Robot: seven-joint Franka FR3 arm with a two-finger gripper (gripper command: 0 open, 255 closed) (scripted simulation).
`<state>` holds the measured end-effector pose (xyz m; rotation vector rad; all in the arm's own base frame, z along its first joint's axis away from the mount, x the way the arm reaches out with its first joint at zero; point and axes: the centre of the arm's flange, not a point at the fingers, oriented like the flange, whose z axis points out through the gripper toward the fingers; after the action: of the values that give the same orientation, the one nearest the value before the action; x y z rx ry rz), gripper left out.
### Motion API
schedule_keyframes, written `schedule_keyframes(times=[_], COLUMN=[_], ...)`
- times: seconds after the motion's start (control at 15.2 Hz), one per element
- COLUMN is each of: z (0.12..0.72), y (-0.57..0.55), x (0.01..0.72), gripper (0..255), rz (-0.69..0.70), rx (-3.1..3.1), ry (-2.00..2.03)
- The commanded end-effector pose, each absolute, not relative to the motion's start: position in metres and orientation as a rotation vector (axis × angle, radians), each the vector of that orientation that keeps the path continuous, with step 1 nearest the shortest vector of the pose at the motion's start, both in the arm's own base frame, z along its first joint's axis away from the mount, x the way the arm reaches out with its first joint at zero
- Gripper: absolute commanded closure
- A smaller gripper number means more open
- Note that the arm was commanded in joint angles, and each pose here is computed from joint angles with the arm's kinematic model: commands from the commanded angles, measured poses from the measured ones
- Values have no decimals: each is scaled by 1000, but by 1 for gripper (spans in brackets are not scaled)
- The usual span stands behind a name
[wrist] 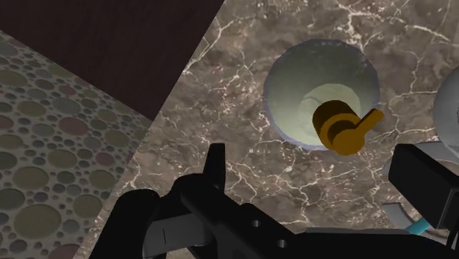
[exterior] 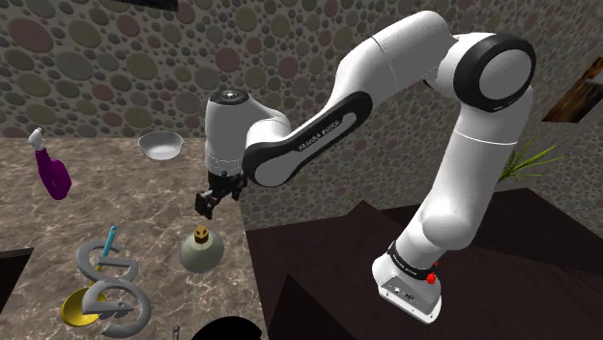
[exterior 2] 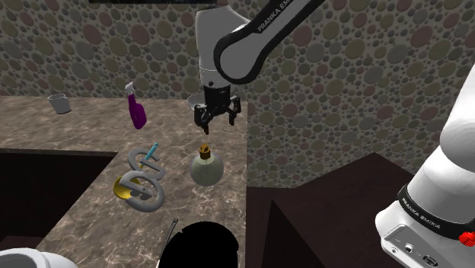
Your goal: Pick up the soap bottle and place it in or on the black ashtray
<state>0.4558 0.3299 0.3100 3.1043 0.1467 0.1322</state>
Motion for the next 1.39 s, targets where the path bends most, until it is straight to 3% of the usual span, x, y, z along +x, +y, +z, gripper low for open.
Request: schedule_keyframes(times=[0.0,0.79,1.32], z=[289,210,207], y=[346,383,383], x=[463,484,485], gripper=[0,0,0], rz=[128,117,117], rx=[3101,3097,3097], ry=[144,139,139])
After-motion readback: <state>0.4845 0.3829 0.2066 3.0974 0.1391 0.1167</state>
